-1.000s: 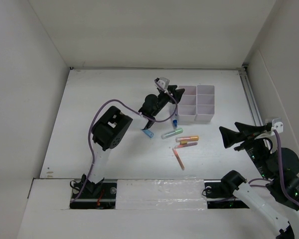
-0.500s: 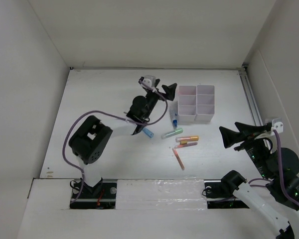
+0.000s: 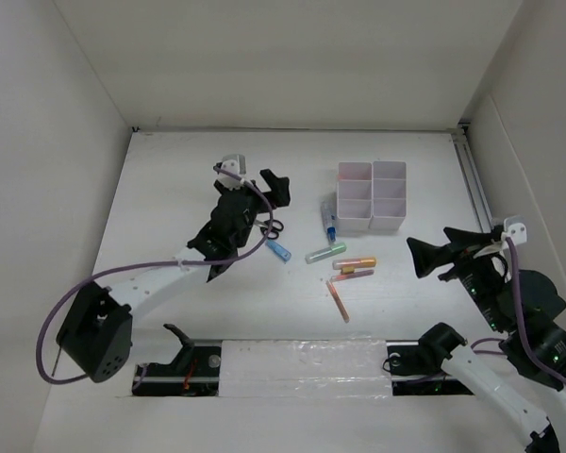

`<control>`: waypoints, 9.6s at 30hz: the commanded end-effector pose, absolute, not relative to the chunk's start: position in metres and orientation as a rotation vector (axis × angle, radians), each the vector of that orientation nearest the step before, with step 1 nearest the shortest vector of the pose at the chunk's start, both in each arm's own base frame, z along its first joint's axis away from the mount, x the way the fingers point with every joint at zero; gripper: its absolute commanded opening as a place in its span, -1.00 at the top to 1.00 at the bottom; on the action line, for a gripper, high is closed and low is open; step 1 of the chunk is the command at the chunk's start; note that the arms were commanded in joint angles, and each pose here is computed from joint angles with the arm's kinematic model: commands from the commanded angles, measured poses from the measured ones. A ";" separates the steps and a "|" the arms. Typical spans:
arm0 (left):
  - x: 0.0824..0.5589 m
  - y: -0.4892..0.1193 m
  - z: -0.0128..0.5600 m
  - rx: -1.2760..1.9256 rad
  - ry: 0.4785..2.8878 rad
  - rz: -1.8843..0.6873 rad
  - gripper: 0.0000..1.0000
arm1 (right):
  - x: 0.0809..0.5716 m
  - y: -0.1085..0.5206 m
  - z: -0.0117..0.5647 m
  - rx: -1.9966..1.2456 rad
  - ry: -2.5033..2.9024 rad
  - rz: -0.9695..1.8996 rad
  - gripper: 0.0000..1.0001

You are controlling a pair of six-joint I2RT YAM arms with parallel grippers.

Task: Sort the stationery into containers
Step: Pick up the pen from the center of the board, then place the pen in the storage box, then pick up the pen from the center of the board.

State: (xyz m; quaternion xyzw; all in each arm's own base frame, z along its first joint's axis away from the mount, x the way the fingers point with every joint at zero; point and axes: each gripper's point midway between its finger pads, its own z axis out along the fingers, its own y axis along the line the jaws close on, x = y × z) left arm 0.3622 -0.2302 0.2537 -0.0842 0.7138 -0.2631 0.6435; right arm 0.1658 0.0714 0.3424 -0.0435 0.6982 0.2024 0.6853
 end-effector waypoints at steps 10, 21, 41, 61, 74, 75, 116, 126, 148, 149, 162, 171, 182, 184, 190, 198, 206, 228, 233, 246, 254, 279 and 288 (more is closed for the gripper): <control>0.301 -0.184 0.225 -0.401 1.845 -0.608 -1.00 | 0.190 0.130 0.301 -0.338 1.689 0.542 -0.94; 0.267 -0.114 0.270 -0.590 1.827 -0.411 -1.00 | 0.190 0.190 0.159 -0.476 2.058 0.759 -0.16; 0.245 -0.097 0.258 -0.618 1.870 -0.386 -1.00 | 0.160 0.212 0.065 -0.533 2.323 0.626 -0.18; 0.220 -0.070 0.271 -0.500 1.884 -0.267 -1.00 | 0.159 0.228 0.025 -0.609 2.472 0.358 0.05; 0.218 -0.070 0.275 -0.485 1.867 -0.288 -1.00 | 0.126 0.227 -0.027 -0.603 2.649 0.188 1.00; 0.218 -0.070 0.275 -0.485 1.867 -0.288 -1.00 | 0.126 0.229 -0.028 -0.604 2.652 0.182 1.00; 0.224 -0.088 0.278 -0.352 1.846 -0.374 -1.00 | 0.453 0.203 0.303 -1.109 1.194 0.762 1.00; 0.225 -0.088 0.278 -0.346 1.849 -0.370 -1.00 | 0.478 0.199 0.261 -1.108 1.264 0.832 1.00; 0.223 -0.094 0.284 -0.311 1.839 -0.413 -1.00 | 0.503 0.178 0.211 -1.034 1.415 0.806 0.74; 0.222 -0.093 0.285 -0.313 1.831 -0.419 -1.00 | 0.507 0.173 0.209 -1.030 1.422 0.799 0.73; 0.220 -0.091 0.285 -0.316 1.823 -0.425 -1.00 | 0.496 0.181 0.216 -1.055 1.408 0.801 0.17; 0.220 -0.092 0.287 -0.318 1.815 -0.431 -1.00 | 0.467 0.190 0.264 -1.082 1.330 0.753 0.02; 0.218 -0.082 0.288 -0.363 1.798 -0.410 -1.00 | 0.401 0.158 0.326 -0.358 1.612 0.389 -1.00; 0.218 -0.082 0.288 -0.363 1.798 -0.410 -1.00 | 0.384 0.147 0.287 -0.202 1.749 0.338 -1.00; 0.219 -0.083 0.285 -0.366 1.813 -0.405 -1.00 | 0.292 0.156 0.192 0.127 1.990 0.247 -0.50; 0.220 -0.086 0.284 -0.352 1.817 -0.407 -1.00 | 0.226 0.146 0.128 0.461 2.088 0.209 -0.28; 0.221 -0.088 0.282 -0.344 1.829 -0.408 -1.00 | 0.212 0.122 0.122 0.744 1.984 0.342 -0.15; 0.209 -0.076 0.298 -0.396 1.761 -0.457 -1.00 | 0.221 0.142 0.081 0.939 2.079 0.231 0.16; 0.205 -0.073 0.304 -0.403 1.735 -0.477 -1.00 | 0.228 0.149 0.078 0.977 2.086 0.159 0.18; 0.202 -0.074 0.306 -0.394 1.724 -0.505 -1.00 | 0.223 0.164 0.041 1.060 2.144 0.096 0.21; 0.200 -0.074 0.307 -0.382 1.720 -0.512 -1.00 | 0.213 0.153 0.023 1.110 2.146 0.040 0.21; 0.196 -0.071 0.308 -0.386 1.703 -0.525 -1.00 | 0.206 0.135 0.034 1.195 2.085 0.030 0.18; 0.196 -0.073 0.310 -0.381 1.698 -0.539 -1.00 | 0.219 0.135 0.041 1.261 2.025 0.091 0.18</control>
